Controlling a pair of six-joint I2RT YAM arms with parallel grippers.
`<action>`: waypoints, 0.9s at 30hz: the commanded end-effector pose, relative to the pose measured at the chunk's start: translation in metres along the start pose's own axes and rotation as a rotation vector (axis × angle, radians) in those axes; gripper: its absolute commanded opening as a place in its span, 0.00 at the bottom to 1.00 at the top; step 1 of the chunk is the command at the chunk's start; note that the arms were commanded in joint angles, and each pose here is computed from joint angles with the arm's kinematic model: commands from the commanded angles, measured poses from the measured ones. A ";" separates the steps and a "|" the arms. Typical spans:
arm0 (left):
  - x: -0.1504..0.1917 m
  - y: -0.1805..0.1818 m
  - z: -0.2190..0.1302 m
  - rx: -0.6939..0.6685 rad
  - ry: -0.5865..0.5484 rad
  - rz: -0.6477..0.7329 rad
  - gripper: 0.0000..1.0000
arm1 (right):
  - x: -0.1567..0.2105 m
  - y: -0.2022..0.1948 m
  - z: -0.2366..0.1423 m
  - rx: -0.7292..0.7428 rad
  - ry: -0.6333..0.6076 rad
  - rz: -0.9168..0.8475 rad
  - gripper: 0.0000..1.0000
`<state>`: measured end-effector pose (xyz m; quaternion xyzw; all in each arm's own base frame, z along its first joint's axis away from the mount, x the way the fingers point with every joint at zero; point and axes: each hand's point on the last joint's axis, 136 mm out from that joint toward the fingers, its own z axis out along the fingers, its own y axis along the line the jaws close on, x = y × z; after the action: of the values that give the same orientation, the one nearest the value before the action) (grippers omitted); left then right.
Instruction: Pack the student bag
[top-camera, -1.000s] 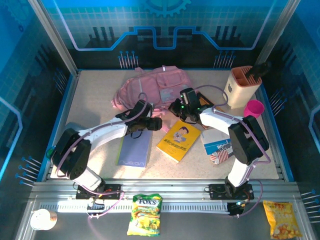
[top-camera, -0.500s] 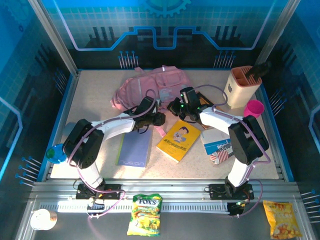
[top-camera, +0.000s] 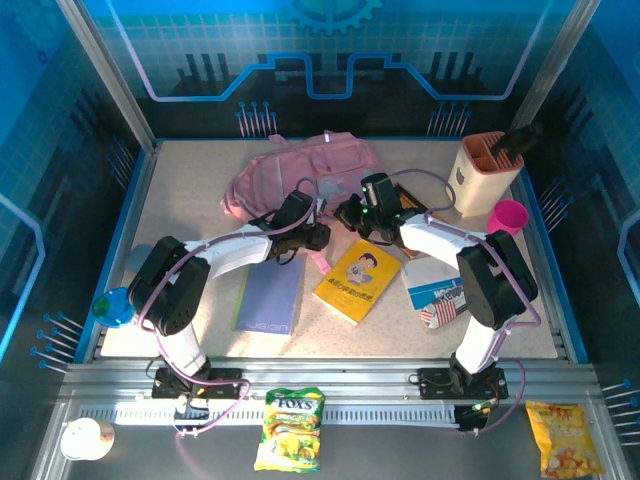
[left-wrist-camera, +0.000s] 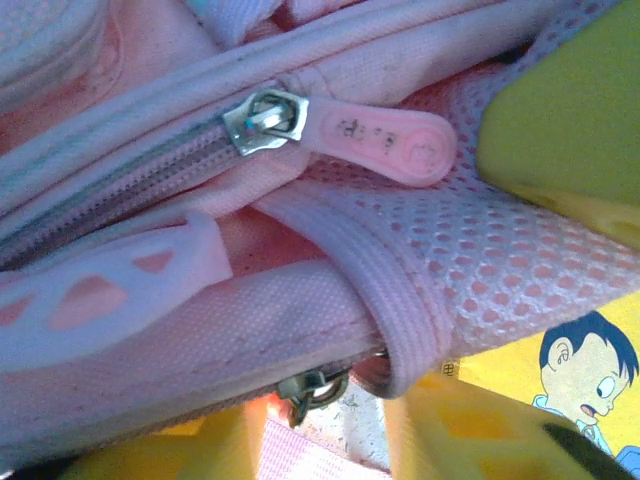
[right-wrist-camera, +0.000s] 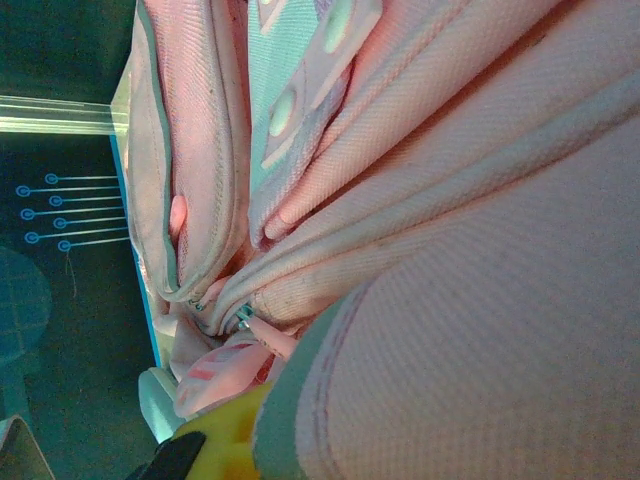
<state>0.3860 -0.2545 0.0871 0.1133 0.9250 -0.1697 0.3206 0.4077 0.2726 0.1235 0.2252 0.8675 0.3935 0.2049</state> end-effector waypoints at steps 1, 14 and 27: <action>-0.015 -0.008 -0.009 0.021 -0.063 0.046 0.31 | 0.001 0.031 -0.003 -0.111 0.031 -0.027 0.05; -0.012 0.004 -0.008 -0.038 -0.065 0.029 0.13 | 0.003 0.031 -0.001 -0.110 0.049 -0.029 0.05; 0.032 0.054 -0.028 -0.127 0.008 -0.106 0.04 | -0.010 0.011 -0.007 -0.040 0.000 -0.048 0.05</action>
<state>0.3725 -0.2193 0.0807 0.0871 0.9312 -0.1374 0.3263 0.4043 0.2730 0.1180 0.2147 0.8738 0.3899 0.1958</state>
